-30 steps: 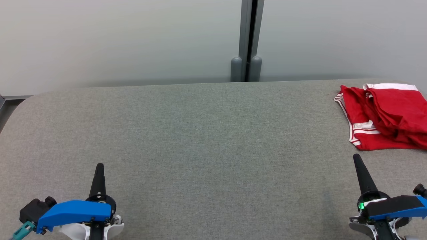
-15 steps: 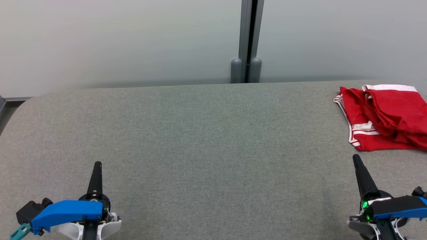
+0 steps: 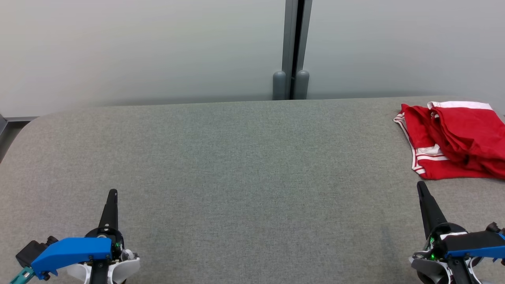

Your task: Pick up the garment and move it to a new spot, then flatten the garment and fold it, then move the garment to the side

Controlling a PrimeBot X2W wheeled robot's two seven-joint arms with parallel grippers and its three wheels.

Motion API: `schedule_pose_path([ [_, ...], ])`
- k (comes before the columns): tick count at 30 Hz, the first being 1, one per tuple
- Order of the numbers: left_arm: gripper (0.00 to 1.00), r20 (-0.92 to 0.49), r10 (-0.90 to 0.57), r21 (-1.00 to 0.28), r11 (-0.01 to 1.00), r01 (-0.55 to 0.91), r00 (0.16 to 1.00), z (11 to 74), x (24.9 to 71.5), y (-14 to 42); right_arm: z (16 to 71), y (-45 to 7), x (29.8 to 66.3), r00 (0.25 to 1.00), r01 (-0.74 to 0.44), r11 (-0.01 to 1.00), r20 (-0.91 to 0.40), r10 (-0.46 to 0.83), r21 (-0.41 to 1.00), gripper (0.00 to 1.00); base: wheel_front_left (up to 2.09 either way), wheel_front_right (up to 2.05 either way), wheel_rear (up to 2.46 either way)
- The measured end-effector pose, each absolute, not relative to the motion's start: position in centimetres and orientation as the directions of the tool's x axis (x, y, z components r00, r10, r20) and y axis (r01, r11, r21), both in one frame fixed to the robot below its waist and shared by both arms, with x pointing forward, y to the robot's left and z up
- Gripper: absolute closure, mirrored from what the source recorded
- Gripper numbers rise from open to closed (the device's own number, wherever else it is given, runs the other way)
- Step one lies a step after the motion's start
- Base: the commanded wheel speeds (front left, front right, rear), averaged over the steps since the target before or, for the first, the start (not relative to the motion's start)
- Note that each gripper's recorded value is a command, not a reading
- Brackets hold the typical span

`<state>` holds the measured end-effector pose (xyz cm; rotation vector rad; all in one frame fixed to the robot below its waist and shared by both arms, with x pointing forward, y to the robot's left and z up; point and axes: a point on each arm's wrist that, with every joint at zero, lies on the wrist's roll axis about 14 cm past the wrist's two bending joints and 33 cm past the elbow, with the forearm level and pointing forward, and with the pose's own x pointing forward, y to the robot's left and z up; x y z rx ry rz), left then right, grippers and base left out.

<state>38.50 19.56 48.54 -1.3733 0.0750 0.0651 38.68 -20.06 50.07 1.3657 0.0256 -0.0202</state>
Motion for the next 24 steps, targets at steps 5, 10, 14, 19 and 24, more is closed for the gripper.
schedule_pose_path([
  [5,1.0,-0.08,0.0,-0.983,0.165,-0.079,0.997,48.8,38.5,19.6,50.1,-20.0,38.7,1.0,0.028,0.173,-0.03,0.004,0.984,1.0,0.0,0.0,0.0],
  [10,1.0,-0.066,-0.003,-0.989,0.131,-0.065,0.998,49.2,38.6,19.6,50.2,-20.0,38.7,1.0,0.024,0.136,-0.024,0.001,0.99,1.0,0.0,0.0,0.0],
  [14,1.0,-0.055,-0.004,-0.993,0.103,-0.054,0.999,49.4,38.7,19.7,50.2,-20.0,38.8,1.0,0.021,0.109,-0.021,0.002,0.994,1.0,0.0,0.0,0.0],
  [19,1.0,-0.044,-0.003,-0.997,0.069,-0.044,0.999,49.7,38.7,19.8,50.3,-20.0,38.7,1.0,0.018,0.073,-0.019,0.001,0.997,1.0,0.0,0.0,0.0],
  [24,1.0,-0.03,0.001,-0.999,0.036,-0.03,1.0,50.0,38.7,20.0,50.3,-20.0,38.7,1.0,0.016,0.041,-0.016,0.001,0.999,1.0,0.0,0.0,0.0],
])
